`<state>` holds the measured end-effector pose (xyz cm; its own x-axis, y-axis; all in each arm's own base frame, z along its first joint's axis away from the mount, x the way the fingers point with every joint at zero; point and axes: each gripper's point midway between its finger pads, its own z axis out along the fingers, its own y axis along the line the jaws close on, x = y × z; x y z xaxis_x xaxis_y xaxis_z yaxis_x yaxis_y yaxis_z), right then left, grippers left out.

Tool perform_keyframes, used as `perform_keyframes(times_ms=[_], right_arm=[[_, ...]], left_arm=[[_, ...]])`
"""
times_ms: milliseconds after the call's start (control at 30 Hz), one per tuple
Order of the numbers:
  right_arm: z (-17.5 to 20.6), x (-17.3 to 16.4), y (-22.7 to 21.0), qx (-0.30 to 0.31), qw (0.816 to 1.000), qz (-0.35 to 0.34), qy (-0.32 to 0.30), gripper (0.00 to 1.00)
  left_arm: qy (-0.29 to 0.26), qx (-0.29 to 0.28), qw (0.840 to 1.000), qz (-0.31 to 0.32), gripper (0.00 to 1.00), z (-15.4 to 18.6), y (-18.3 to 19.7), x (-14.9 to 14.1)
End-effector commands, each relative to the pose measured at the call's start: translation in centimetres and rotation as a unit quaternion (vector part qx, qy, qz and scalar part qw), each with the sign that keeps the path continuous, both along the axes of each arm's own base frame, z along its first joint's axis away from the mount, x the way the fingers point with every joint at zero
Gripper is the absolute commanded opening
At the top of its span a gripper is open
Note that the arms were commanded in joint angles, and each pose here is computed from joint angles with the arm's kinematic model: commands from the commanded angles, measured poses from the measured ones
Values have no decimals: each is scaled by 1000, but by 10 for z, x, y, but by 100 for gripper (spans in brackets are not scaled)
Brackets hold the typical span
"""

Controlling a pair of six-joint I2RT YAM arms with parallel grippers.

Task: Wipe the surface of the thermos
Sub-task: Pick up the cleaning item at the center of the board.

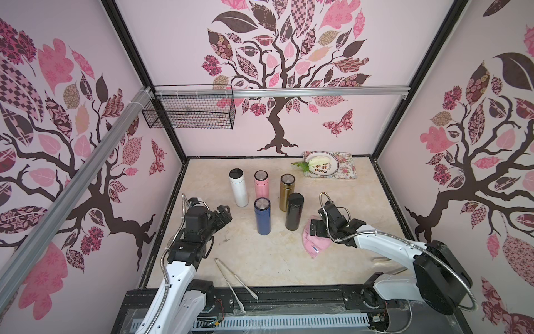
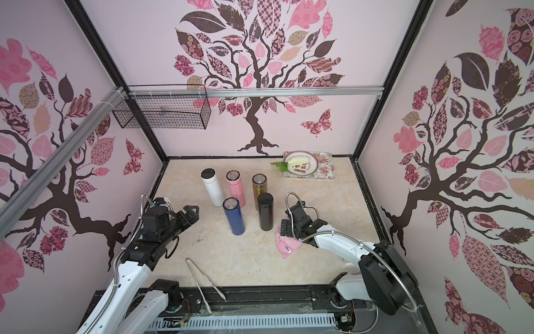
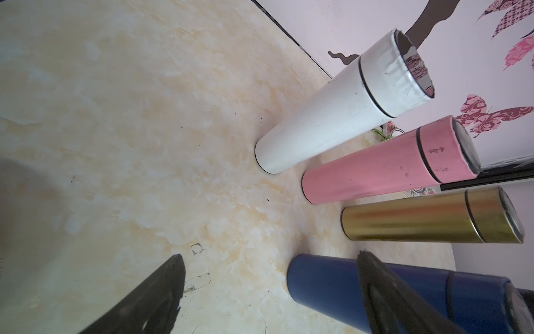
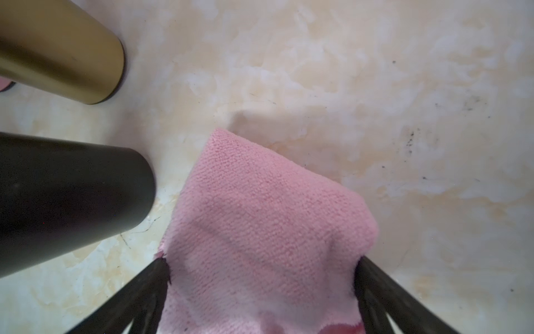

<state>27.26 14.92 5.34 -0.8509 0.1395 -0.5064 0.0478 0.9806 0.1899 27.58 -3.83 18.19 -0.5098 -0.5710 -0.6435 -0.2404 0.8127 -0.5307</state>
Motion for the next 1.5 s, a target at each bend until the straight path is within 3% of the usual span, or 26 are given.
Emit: perform_keyframes(times_ms=[0,300,500,800,900,967,1000,1067,1100,1300,1467], right_arm=[[-13,-2,0,-21,1000,8,5,100],[-45,-17,2,-51,998,19,33,100],[-62,-26,-4,-59,997,-9,58,96],[-83,-52,-17,-26,995,-58,81,67],[-84,-57,-19,-18,994,-65,87,53],[-78,-58,-20,-13,994,-68,83,38],[-75,-58,-19,-8,995,-67,80,30],[-65,-56,-18,1,995,-67,69,4],[-59,-54,-18,4,996,-67,64,0],[-12,-43,-6,50,997,-48,16,0],[24,-28,3,149,988,-38,-13,0]], left_arm=[[-4,0,1000,1,95,-4,0,2],[4,-3,1000,-1,95,-13,-1,1],[4,-4,1000,5,94,-14,0,0],[10,-13,1000,-4,93,-17,-4,2],[10,-15,1000,-7,92,-16,-6,3],[4,-13,1000,-7,91,-11,-5,2],[0,-11,1000,-5,91,-7,-4,2],[-15,-7,1000,-2,90,7,-2,1],[-25,-6,1000,-3,90,17,-2,1],[-85,-7,996,-36,88,90,-10,0],[-119,-17,988,-98,86,146,-38,8]])
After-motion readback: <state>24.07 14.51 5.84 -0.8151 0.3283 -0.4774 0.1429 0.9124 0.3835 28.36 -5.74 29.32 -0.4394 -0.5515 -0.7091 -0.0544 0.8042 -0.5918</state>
